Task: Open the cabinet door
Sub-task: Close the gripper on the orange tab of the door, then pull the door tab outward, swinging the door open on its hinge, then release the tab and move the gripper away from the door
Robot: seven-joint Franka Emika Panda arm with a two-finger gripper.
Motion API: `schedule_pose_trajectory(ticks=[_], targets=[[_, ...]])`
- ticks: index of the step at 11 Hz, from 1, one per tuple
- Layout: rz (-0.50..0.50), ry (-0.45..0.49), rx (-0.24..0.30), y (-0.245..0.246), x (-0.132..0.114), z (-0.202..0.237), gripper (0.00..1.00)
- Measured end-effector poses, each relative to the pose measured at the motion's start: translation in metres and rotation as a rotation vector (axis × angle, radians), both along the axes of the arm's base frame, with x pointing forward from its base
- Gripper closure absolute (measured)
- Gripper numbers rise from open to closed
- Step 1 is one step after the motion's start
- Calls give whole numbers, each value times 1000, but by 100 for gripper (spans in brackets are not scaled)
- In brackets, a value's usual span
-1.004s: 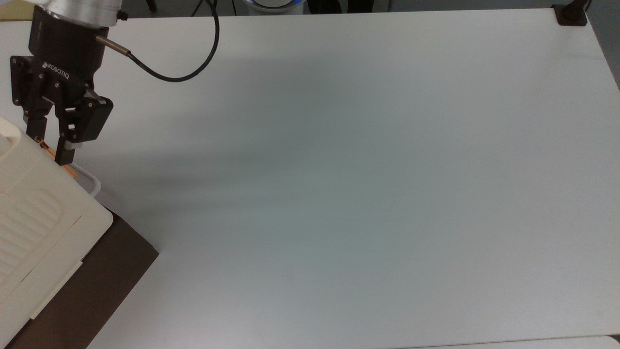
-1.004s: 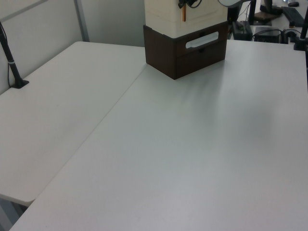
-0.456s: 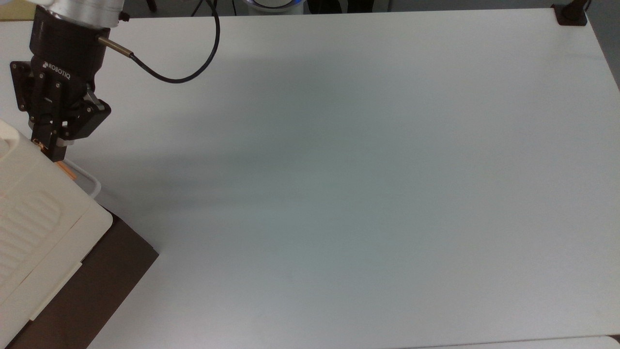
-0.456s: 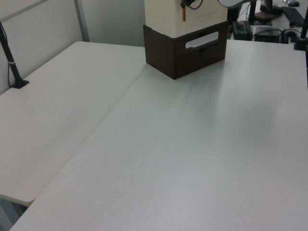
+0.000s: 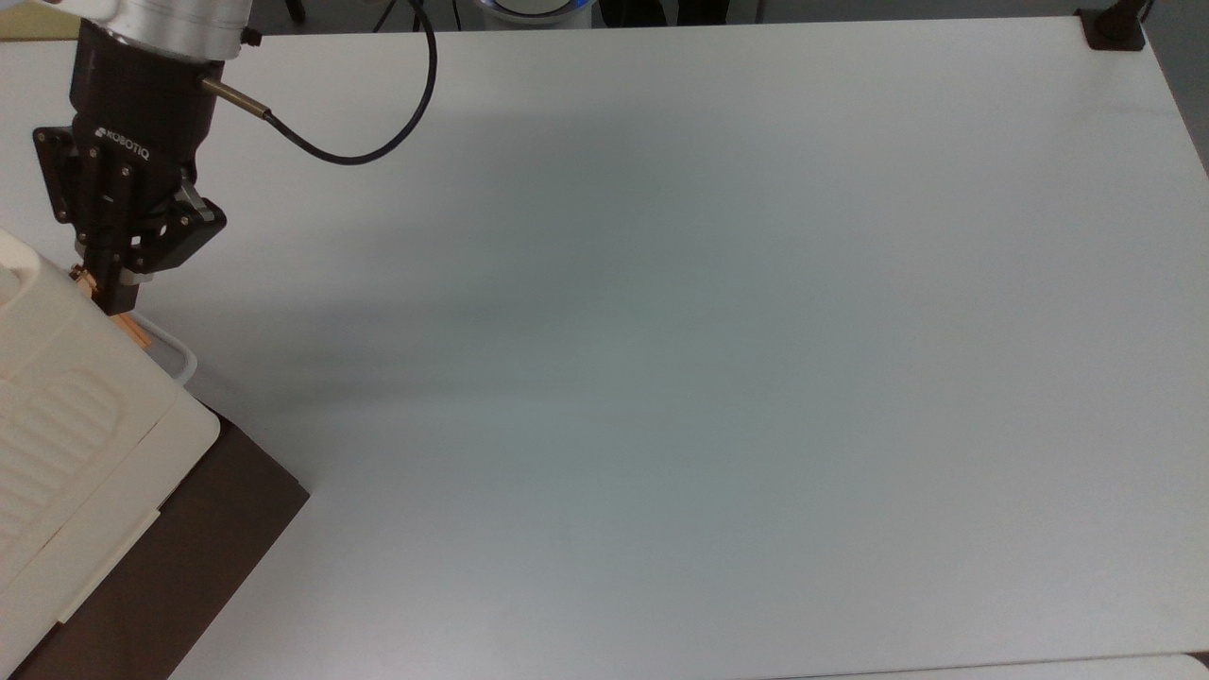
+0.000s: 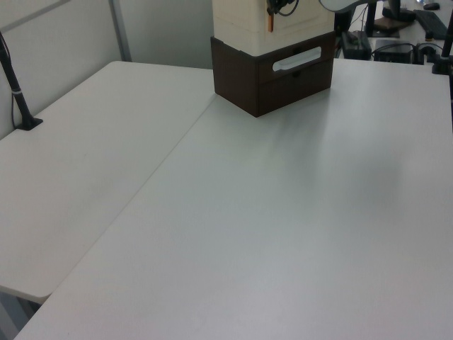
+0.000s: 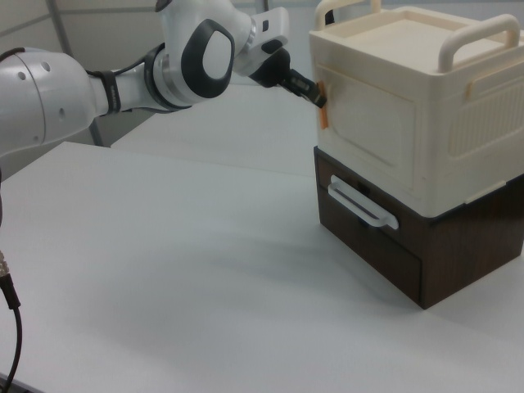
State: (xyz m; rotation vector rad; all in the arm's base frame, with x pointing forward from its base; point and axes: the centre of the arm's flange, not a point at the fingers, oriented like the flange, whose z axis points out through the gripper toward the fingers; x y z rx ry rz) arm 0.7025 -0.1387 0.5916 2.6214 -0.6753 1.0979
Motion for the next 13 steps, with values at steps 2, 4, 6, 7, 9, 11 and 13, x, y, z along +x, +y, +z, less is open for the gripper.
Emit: schedule_pose_trajectory(ticks=[2,4,6,7,9,11,13], targets=[[-13,47,9,6,-3,4,85],[-32,103,35,12,-12,11,85],[-36,180,55,17,-24,18,83],[-32,226,76,20,-31,22,76],[1,343,149,33,-51,30,50],[66,443,209,73,-70,42,21],[118,520,221,105,-95,62,0]])
